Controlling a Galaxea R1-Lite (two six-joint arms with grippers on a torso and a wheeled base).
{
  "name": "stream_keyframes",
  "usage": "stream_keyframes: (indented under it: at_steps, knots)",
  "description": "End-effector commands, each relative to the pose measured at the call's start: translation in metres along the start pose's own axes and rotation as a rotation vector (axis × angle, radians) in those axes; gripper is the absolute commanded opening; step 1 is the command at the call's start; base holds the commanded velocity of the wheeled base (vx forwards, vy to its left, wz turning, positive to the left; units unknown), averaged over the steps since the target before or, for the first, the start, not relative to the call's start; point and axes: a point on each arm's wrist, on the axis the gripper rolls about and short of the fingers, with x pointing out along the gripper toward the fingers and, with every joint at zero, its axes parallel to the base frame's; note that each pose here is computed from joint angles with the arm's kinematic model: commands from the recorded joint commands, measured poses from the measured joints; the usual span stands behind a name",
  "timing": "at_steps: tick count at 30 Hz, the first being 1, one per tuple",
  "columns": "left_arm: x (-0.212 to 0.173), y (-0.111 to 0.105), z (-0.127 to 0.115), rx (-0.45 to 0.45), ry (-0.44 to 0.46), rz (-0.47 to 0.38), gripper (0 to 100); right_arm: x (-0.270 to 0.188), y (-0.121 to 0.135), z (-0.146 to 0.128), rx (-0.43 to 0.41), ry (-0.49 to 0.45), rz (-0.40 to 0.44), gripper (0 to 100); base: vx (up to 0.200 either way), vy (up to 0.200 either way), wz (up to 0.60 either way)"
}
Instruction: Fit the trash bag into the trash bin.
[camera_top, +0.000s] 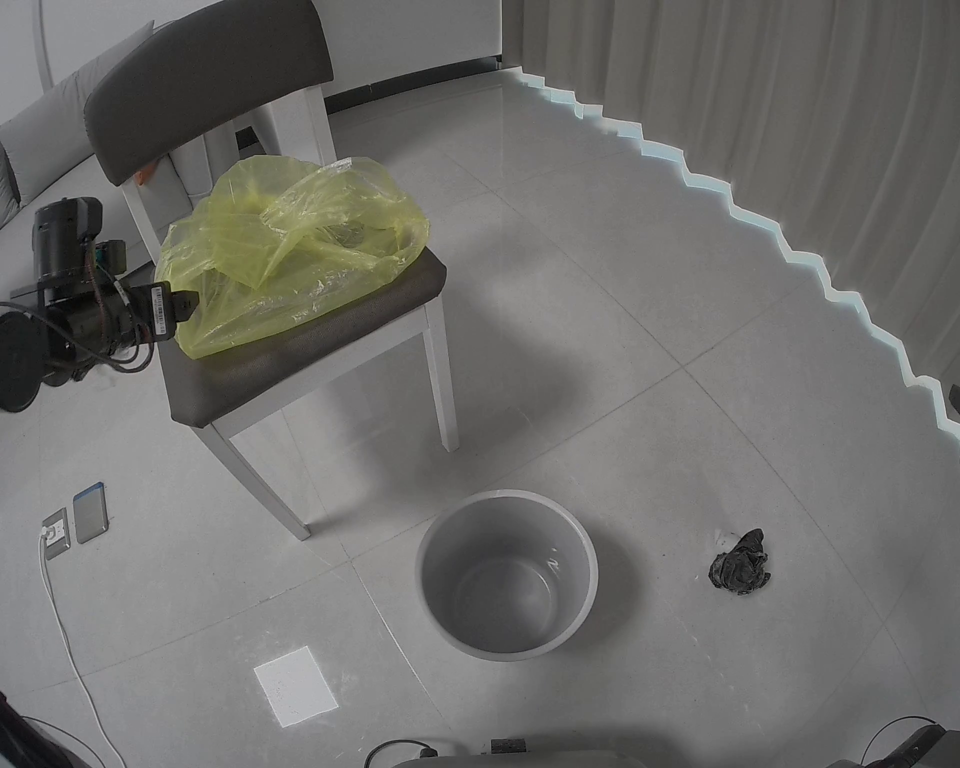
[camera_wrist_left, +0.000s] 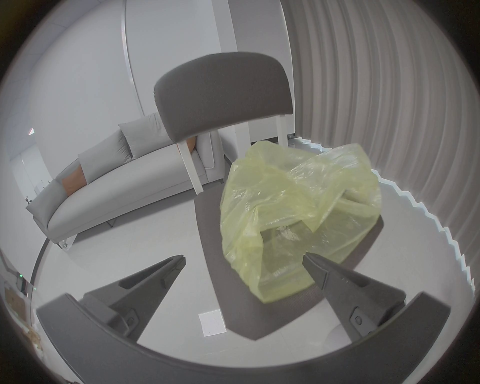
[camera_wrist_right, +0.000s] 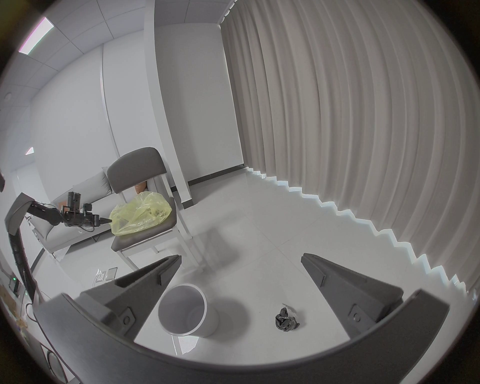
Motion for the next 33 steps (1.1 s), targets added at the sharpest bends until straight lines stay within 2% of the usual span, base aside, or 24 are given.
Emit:
stream_keyframes:
  at_steps: [1, 8, 21, 22, 30, 33]
  knots:
    - [0.047, -0.011, -0.012, 0.017, 0.067, 0.013, 100, 0.008, 0.0, 0.003, 0.004, 0.016, 0.006, 100, 0.0, 0.0, 0.0]
    - [0.081, -0.009, -0.017, 0.021, 0.082, 0.044, 100, 0.009, 0.0, 0.003, 0.007, 0.014, 0.014, 100, 0.0, 0.0, 0.0]
    - [0.082, 0.011, -0.001, -0.007, 0.029, 0.086, 100, 0.01, 0.0, 0.001, 0.006, 0.009, 0.017, 100, 0.0, 0.0, 0.0]
    - [0.082, 0.013, -0.001, -0.007, 0.033, 0.089, 0, 0.011, 0.0, 0.001, 0.006, 0.009, 0.017, 100, 0.0, 0.0, 0.0]
    - [0.085, 0.013, -0.006, -0.023, 0.043, 0.083, 0, 0.011, 0.0, -0.003, -0.004, 0.021, 0.025, 100, 0.0, 0.0, 0.0]
    - [0.072, 0.007, 0.006, -0.044, -0.003, 0.062, 0, 0.01, 0.001, -0.005, -0.005, 0.028, 0.037, 100, 0.0, 0.0, 0.0]
